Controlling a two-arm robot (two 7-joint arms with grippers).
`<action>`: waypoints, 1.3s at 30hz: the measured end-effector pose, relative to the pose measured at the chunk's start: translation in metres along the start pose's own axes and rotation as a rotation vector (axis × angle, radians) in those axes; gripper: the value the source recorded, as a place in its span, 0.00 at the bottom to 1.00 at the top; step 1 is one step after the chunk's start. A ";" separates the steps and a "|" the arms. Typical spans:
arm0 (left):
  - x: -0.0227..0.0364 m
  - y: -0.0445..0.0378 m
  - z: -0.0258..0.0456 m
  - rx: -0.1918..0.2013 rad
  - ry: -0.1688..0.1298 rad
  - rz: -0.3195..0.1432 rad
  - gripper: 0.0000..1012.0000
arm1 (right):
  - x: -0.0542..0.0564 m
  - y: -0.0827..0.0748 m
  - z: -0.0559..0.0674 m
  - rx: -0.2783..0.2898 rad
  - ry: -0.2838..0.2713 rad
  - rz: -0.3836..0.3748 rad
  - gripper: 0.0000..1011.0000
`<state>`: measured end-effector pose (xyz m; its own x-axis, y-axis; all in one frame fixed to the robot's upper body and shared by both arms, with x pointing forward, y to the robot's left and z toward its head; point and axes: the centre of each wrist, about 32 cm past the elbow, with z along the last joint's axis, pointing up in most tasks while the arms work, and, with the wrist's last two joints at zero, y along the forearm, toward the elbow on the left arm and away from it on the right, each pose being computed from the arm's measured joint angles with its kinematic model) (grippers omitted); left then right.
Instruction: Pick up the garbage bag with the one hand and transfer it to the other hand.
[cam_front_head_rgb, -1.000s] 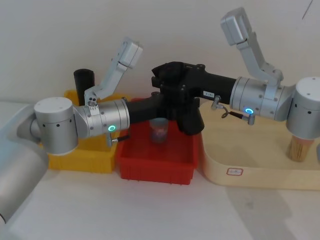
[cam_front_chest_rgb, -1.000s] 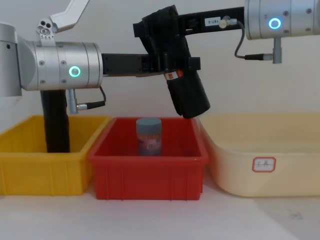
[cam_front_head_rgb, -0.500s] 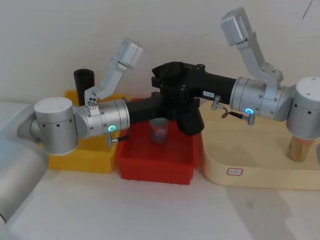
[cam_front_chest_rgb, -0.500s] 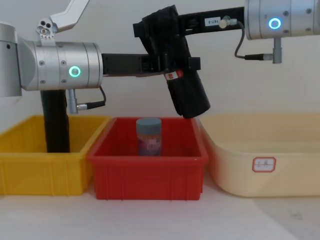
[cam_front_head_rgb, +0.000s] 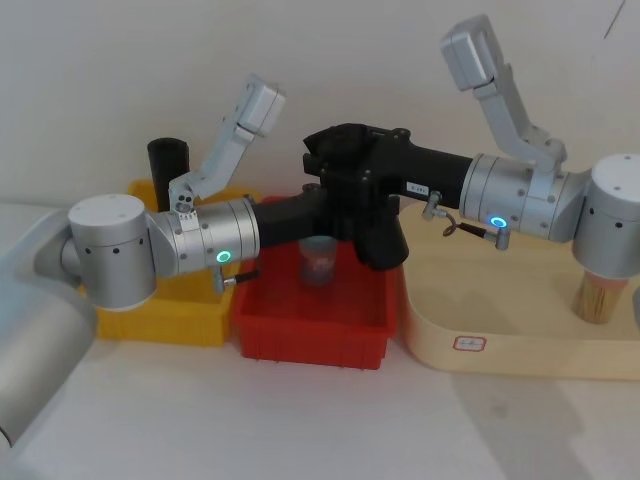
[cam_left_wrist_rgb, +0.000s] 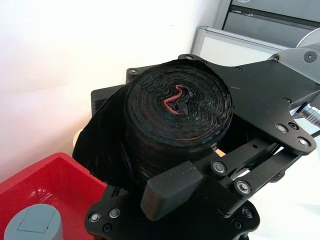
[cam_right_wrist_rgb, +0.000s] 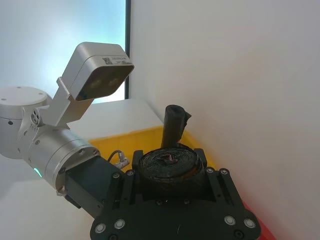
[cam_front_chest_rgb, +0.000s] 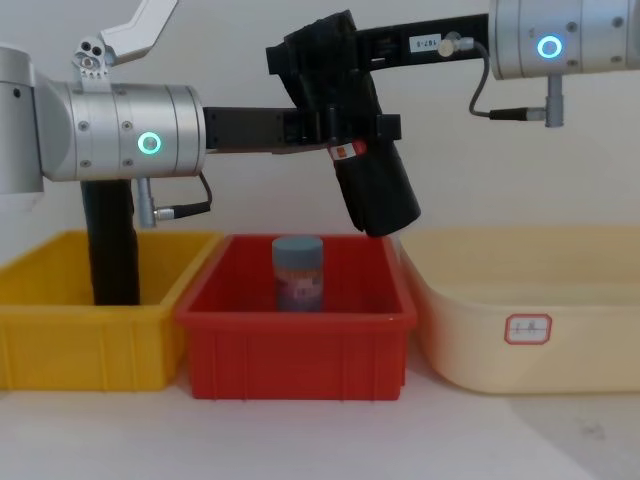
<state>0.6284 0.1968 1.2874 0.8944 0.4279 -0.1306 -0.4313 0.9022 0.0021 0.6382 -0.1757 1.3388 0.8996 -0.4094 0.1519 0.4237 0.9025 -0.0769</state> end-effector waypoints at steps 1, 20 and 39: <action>0.0000 0.0000 0.0000 0.000 0.000 0.000 0.41 | 0.000 0.000 0.000 0.000 0.000 0.000 0.58; 0.0000 0.0000 0.0000 0.000 0.000 0.000 0.41 | 0.000 0.000 0.000 0.000 0.000 0.000 0.58; 0.0000 0.0000 0.0000 0.000 0.000 0.000 0.41 | 0.000 0.000 0.000 0.000 0.000 0.000 0.58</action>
<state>0.6284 0.1968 1.2874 0.8944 0.4278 -0.1306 -0.4313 0.9022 0.0021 0.6382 -0.1757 1.3388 0.8996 -0.4094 0.1518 0.4237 0.9025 -0.0769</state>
